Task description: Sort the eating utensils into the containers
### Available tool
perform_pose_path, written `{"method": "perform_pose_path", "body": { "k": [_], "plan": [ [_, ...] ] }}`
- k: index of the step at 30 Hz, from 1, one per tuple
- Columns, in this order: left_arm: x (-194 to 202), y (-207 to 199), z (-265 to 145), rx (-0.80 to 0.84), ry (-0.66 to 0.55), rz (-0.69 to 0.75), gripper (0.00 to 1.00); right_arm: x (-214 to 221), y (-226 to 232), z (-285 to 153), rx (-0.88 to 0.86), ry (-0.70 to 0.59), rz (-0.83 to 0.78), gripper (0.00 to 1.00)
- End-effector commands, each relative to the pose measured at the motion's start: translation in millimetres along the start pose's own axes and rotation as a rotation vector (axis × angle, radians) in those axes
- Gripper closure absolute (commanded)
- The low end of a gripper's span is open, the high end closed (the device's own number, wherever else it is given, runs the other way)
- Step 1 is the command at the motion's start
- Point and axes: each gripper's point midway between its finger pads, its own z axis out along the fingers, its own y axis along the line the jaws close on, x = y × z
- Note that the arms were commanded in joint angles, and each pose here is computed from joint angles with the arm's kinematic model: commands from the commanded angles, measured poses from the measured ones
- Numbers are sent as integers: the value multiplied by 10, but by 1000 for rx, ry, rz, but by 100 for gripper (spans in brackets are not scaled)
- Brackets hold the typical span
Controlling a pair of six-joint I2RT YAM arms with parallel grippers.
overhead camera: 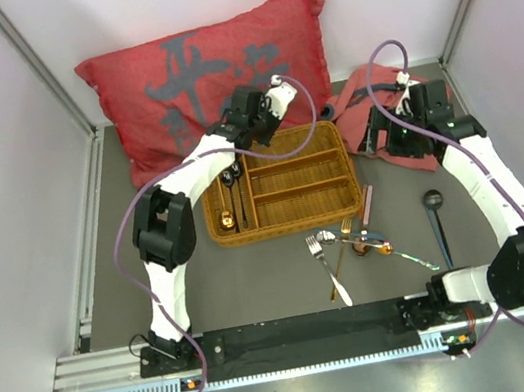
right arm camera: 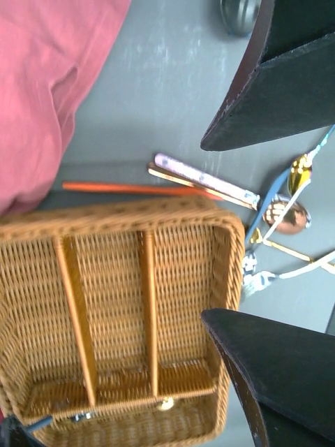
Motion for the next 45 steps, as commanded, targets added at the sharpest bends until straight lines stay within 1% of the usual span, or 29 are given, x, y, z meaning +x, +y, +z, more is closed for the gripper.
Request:
{"method": "perform_pose_path", "body": {
  "k": [1, 3, 6, 9, 11, 13, 14, 15, 16, 17, 18, 19, 20, 22, 23, 25, 26, 28, 30, 31, 32, 33, 35, 36, 37, 38, 39, 41, 45],
  "plan": [
    [80, -126, 102, 74, -38, 152, 100, -23, -140, -71, 31, -18, -16, 6],
    [176, -214, 114, 116, -30, 179, 99, -15, -205, -68, 48, -15, -12, 6],
    [241, -198, 127, 101, -14, 180, 94, 13, -265, -74, 66, -4, -14, 6],
    [279, -169, 131, 87, 6, 184, 83, 32, -313, -85, 85, 0, -16, 6],
    [250, -146, 91, 78, 4, 192, 78, 51, -337, -87, 96, 5, -19, 6],
    [229, -157, 61, 85, -6, 207, 69, 52, -348, -104, 101, 2, -22, 5],
    [155, -135, 5, 76, -25, 211, 63, 60, -348, -106, 101, 2, -24, 4],
    [128, -121, -6, 62, -45, 215, 50, 44, -347, -119, 101, -7, -23, 3],
    [103, -112, -36, 55, -57, 217, 43, 45, -354, -128, 106, -9, -24, 2],
    [3, -81, -118, 38, -85, 222, 40, 45, -354, -129, 106, -9, -24, 2],
    [19, -73, -151, 25, -88, 218, 29, 43, -352, -132, 105, -10, -24, 1],
    [-71, 2, -189, -17, -117, 218, 2, 47, -355, -138, 107, -9, -25, 1],
    [-200, 50, -314, -43, -150, 215, 2, 41, -353, -149, 108, -12, -26, 1],
    [-311, 118, -439, -87, -183, 188, 2, 52, -353, -151, 108, -8, -25, 1],
    [-454, 161, -578, -110, -218, 160, 2, 48, -342, -155, 105, -8, -26, 1],
    [-582, 220, -727, -144, -250, 123, 2, 47, -346, -162, 107, -11, -21, 1],
    [-654, 272, -860, -175, -272, 78, 2, 50, -347, -164, 106, -12, -21, 1],
    [-839, 337, -1096, -217, -339, 27, 2, 49, -349, -156, 106, -20, -22, 1],
    [-810, 347, -1198, -237, -359, -44, 2, 91, -389, -121, 118, -11, -14, 1],
    [-876, 351, -1345, -242, -388, -67, 1, 96, -391, -112, 119, -8, -16, 1],
    [-803, 318, -1366, -231, -385, -134, 1, 123, -414, -91, 127, 3, -15, 1],
    [-732, 386, -1421, -276, -365, -188, 1, 132, -433, -83, 135, 7, -11, 1],
    [-680, 421, -1554, -282, -365, -309, 2, 161, -472, -71, 155, 21, -11, 1],
    [-539, 388, -1553, -276, -309, -348, 2, 170, -499, -56, 165, 25, -9, 1],
    [-476, 388, -1581, -279, -285, -368, 2, 178, -530, -53, 182, 28, -6, 1],
    [-432, 378, -1598, -278, -266, -427, 1, 189, -553, -54, 195, 34, -5, 1],
    [-292, 331, -1587, -272, -207, -449, 2, 204, -587, -55, 212, 38, -4, 1],
    [-159, 247, -1554, -246, -152, -475, 2, 210, -693, -64, 271, 37, -4, 1],
    [14, -46, -1449, -123, -128, -512, 2, 282, -970, -139, 428, 62, -10, 1]
  ]
}}
